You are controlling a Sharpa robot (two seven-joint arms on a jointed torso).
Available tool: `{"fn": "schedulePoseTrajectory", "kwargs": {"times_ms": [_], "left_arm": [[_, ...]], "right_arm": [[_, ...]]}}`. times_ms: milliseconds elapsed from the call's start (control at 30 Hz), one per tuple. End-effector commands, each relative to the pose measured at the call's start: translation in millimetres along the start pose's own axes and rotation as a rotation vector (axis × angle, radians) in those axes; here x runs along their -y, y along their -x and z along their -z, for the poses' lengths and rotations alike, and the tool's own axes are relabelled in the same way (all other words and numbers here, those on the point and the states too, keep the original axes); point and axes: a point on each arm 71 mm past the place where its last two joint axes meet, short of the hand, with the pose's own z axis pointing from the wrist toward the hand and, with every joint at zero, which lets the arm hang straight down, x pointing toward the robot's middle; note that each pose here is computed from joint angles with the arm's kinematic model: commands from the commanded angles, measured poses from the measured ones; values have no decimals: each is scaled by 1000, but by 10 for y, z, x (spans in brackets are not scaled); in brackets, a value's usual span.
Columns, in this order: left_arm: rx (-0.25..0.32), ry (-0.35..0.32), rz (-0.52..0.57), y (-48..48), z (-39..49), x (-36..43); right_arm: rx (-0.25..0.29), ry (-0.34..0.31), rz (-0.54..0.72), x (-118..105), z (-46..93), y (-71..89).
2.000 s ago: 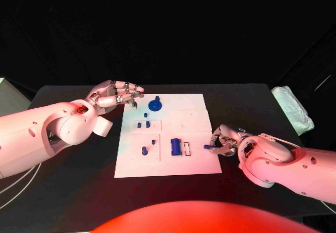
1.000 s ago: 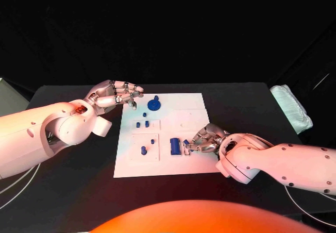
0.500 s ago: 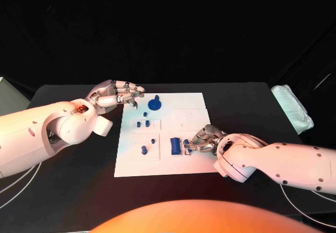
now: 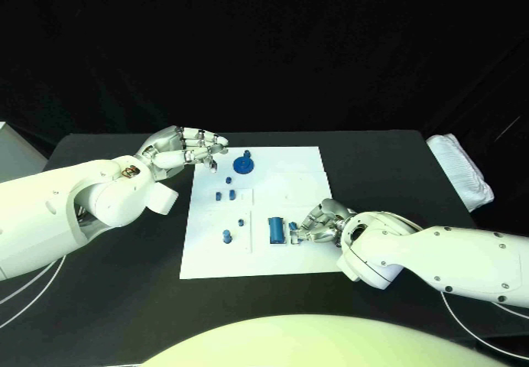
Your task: Assemble the parts on the task board
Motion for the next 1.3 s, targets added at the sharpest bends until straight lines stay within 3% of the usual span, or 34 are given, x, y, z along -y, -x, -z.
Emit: {"fn": "schedulePoseTrajectory", "kwargs": {"times_ms": [33,1300], "left_arm": [[-21,-3,6,-25,-7,7],[-16,9,4,1,0,-6]], "right_arm": [[-33,20,31,-31,22,-61],[-29,82,68,-30,62,-33]]}}
